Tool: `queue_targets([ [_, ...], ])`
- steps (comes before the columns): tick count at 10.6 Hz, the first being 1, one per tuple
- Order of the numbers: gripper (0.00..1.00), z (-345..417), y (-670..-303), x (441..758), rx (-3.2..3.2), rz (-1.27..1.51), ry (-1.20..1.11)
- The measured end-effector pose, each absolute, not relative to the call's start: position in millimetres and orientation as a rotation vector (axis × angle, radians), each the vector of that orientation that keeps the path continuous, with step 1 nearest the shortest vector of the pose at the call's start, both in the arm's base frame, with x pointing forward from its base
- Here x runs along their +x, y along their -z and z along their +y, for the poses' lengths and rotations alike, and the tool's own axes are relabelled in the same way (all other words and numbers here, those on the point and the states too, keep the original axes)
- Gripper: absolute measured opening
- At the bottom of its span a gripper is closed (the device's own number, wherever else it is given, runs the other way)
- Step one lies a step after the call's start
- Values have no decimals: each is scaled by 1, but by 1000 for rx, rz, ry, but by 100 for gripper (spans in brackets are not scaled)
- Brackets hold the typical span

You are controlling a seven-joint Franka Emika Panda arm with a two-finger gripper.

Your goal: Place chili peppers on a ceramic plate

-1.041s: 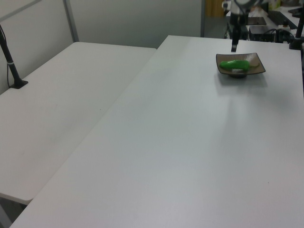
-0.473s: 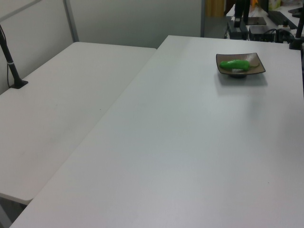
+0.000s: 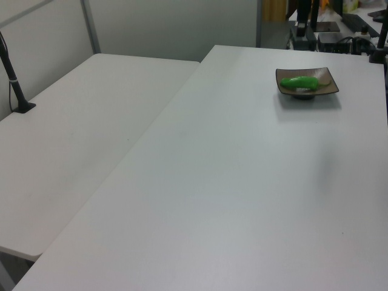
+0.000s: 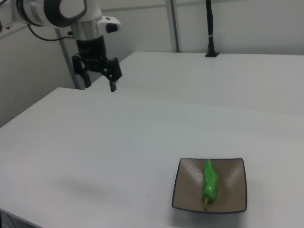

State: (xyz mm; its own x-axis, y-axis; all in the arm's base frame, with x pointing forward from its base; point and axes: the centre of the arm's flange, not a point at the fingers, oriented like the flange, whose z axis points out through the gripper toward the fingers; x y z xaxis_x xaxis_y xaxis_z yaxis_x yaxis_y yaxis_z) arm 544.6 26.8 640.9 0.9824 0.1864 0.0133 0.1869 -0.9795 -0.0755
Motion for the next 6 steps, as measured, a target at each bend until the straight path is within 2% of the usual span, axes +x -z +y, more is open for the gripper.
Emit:
queue_targets([
  [2, 100, 59, -634, 545, -3051, -308, 11],
  [6, 100, 72, -607, 558, -3047, -339, 73],
])
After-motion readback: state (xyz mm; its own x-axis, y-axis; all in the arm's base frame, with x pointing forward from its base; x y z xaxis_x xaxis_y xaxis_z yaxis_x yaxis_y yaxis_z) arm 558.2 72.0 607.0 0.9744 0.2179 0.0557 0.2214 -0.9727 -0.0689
